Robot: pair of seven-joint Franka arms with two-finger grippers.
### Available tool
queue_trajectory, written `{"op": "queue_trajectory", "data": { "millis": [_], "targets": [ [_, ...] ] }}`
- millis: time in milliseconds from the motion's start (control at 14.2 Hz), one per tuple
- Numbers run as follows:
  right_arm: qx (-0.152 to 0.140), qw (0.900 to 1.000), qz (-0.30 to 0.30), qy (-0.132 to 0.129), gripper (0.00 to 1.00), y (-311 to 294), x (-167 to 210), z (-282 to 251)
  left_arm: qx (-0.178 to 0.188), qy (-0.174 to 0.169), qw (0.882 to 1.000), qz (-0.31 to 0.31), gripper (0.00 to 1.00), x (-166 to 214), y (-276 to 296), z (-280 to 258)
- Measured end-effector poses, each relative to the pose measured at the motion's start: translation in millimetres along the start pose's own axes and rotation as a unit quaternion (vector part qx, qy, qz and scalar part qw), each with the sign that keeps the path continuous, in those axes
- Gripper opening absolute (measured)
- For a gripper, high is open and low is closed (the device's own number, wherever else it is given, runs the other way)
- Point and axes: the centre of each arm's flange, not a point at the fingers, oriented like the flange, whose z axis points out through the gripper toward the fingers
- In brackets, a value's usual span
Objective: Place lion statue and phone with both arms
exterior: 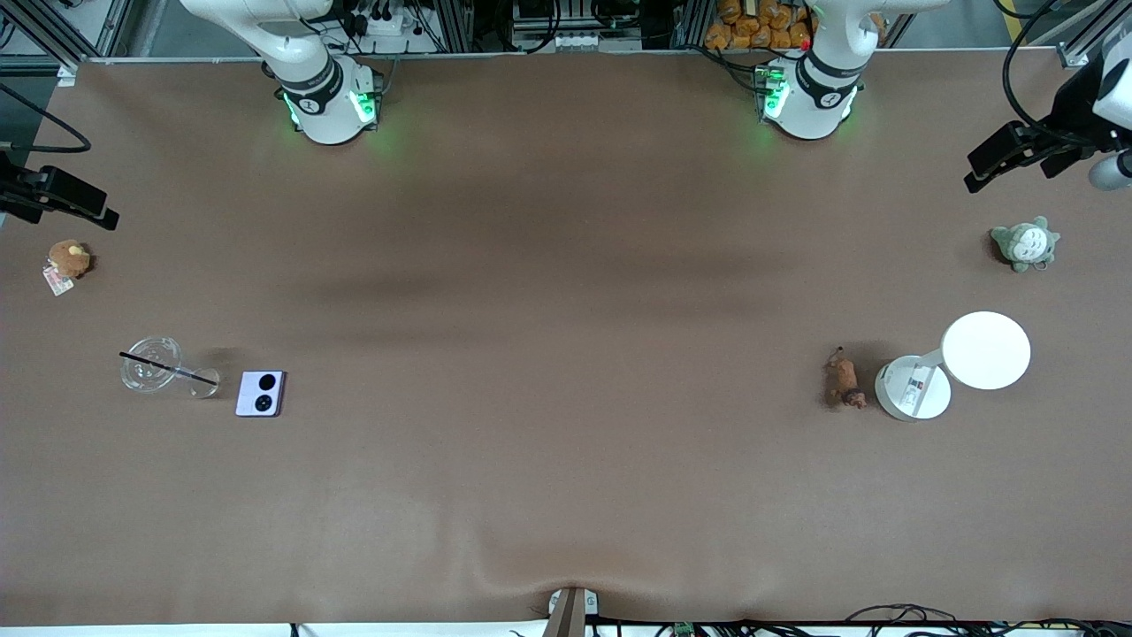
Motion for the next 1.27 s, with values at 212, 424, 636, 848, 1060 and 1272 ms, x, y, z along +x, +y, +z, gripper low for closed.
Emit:
{"op": "queue_trajectory", "data": {
  "millis": [212,424,636,848,1060,1272],
  "targets": [
    [0.0,1.0,0.0,0.0,1.0,0,0,0,0.001,-0.005,1.0,-0.001,1.0,-1,-2,1],
    [0.0,1.0,0.0,-0.001,1.0,0,0,1,0.002,-0.009,1.0,0.0,1.0,-2,-1,1],
    [0.0,1.0,0.0,-0.003,1.0,0,1,2,0.004,-0.017,1.0,0.001,1.0,-4,0,3],
    [0.0,1.0,0.0,-0.004,1.0,0,1,2,0.006,-0.023,1.0,0.002,1.0,-4,1,5],
    [0.0,1.0,0.0,-0.005,1.0,0,1,3,0.007,-0.029,1.0,0.003,1.0,-5,1,7],
    [-0.001,1.0,0.0,-0.007,1.0,0,2,4,0.009,-0.036,0.999,0.004,1.0,-4,2,11]
  ]
}}
